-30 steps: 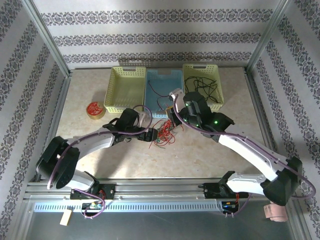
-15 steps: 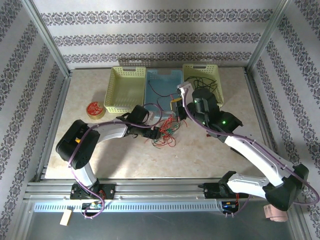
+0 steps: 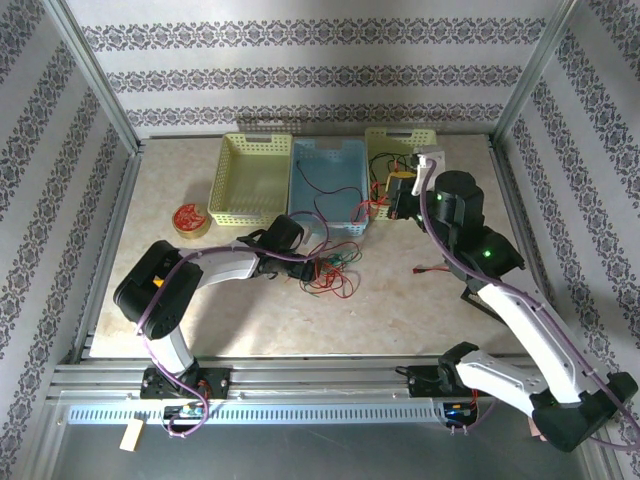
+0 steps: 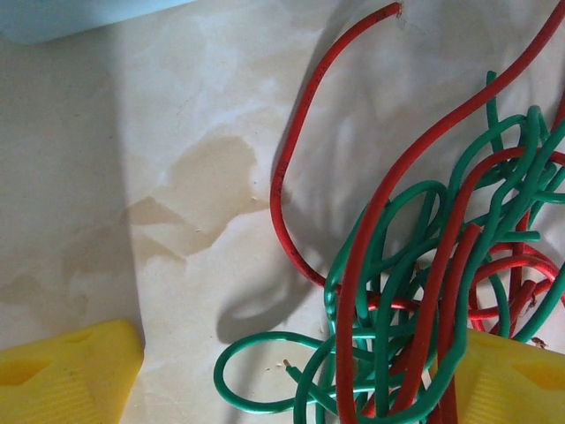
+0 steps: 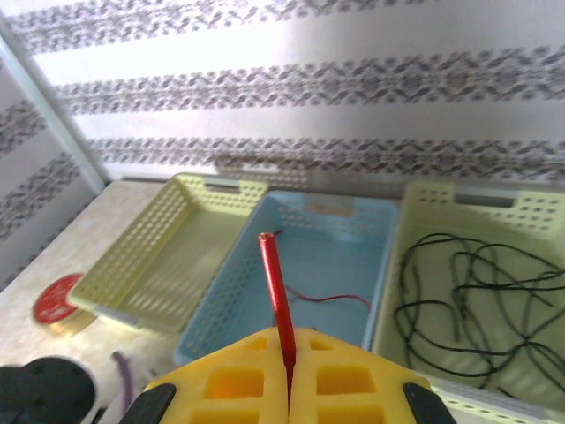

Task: Untangle the cables

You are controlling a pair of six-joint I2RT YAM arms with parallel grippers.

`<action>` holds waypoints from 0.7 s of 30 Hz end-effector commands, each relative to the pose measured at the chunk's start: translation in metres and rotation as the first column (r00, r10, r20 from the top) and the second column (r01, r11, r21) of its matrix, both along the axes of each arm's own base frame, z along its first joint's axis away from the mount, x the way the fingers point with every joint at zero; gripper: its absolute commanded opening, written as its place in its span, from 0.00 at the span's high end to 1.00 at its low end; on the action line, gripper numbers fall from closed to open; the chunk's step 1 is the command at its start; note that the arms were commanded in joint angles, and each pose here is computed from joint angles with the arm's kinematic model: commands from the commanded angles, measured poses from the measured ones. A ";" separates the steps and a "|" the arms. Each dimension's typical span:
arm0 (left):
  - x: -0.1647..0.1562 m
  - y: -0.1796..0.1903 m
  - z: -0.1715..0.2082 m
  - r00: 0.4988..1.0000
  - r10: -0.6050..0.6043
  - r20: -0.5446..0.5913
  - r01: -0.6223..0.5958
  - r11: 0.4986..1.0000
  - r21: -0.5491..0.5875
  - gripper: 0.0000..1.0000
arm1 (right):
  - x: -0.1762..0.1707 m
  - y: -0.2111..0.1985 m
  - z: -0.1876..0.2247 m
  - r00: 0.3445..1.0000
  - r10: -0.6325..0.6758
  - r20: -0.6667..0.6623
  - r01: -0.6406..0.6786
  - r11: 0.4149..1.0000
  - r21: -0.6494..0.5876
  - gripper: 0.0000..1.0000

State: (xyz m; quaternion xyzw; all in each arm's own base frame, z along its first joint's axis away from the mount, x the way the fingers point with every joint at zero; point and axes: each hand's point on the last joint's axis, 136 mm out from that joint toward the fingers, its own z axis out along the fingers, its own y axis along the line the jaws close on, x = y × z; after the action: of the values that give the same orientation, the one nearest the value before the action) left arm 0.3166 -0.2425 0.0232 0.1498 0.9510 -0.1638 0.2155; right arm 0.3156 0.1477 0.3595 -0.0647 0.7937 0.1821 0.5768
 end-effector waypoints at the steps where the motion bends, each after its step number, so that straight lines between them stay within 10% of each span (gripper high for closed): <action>1: -0.056 0.063 -0.057 0.971 0.114 -0.212 -0.057 0.964 0.260 0.14 | 0.003 -0.019 0.000 0.997 -0.080 0.015 0.081 0.996 -0.041 1.00; 21: -0.044 0.052 -0.020 0.988 0.113 -0.105 -0.099 0.986 0.132 0.13 | 0.148 0.088 -0.102 0.975 0.035 -0.218 -0.040 0.999 -0.021 0.99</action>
State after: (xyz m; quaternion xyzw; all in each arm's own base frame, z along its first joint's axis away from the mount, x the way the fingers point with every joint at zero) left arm 0.3007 -0.2222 0.0263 0.1237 0.9555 -0.1516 0.2207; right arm 0.4425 0.2182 0.2387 -0.0741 0.8725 0.1524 0.4583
